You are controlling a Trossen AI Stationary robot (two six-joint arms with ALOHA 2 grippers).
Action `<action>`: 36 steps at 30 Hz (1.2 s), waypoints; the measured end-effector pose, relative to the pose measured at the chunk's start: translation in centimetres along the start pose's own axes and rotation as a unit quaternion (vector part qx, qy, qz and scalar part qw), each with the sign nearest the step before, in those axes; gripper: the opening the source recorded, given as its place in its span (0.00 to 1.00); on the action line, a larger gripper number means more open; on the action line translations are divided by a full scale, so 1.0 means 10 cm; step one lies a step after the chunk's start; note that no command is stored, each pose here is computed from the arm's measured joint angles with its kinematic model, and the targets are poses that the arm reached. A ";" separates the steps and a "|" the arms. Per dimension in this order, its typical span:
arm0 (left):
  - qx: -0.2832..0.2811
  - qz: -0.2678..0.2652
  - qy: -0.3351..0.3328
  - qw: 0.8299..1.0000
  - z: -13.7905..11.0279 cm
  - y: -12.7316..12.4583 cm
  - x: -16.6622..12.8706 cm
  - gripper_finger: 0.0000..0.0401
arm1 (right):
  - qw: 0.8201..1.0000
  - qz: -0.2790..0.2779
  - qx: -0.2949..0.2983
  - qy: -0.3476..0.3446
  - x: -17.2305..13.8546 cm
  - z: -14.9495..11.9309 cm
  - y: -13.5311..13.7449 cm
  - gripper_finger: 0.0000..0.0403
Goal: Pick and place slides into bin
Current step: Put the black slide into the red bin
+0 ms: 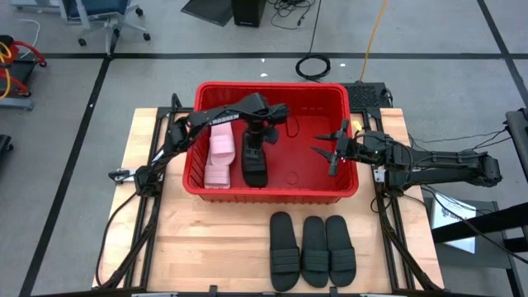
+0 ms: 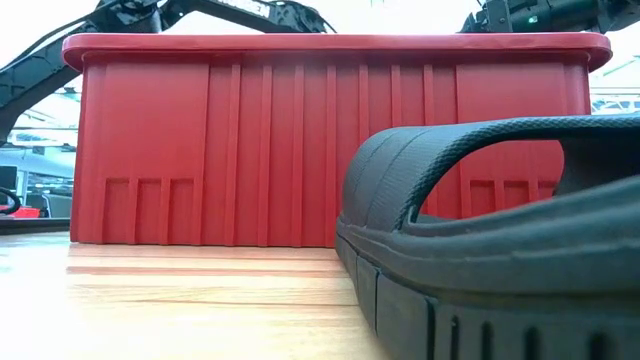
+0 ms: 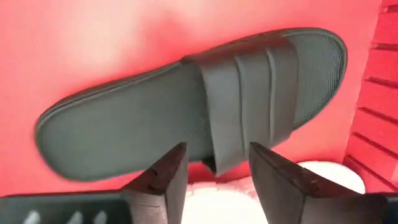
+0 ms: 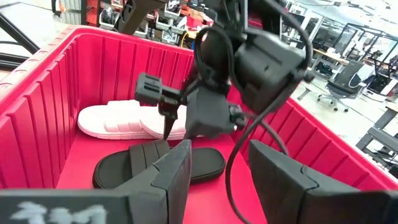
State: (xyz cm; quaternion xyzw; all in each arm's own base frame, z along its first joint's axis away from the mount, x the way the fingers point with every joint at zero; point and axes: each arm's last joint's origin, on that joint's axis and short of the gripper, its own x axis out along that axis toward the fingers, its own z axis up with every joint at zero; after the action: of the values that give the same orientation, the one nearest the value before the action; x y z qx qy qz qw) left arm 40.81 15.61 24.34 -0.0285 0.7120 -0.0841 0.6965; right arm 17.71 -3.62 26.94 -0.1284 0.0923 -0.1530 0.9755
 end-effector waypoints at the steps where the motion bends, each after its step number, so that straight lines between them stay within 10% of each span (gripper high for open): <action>1: 0.000 0.008 -0.001 1.000 -0.02 -0.01 -0.04 0.43 | 1.000 0.000 -0.001 0.000 0.00 0.00 0.00 0.37; 16: -0.034 0.101 -0.060 0.993 -0.26 -0.32 -0.68 0.46 | 0.999 -0.007 0.012 -0.031 0.00 0.06 -0.01 0.37; 36: 0.021 0.151 -0.219 0.964 -0.35 -1.92 -1.24 0.46 | 0.982 0.119 0.046 -0.138 -0.25 0.30 0.20 0.37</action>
State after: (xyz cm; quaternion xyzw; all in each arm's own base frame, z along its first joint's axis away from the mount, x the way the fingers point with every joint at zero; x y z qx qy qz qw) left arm 36.25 -1.04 39.72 0.0760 0.5363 0.0154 0.8404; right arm 16.54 -0.28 29.55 -0.0911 -0.0356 -0.0211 0.9950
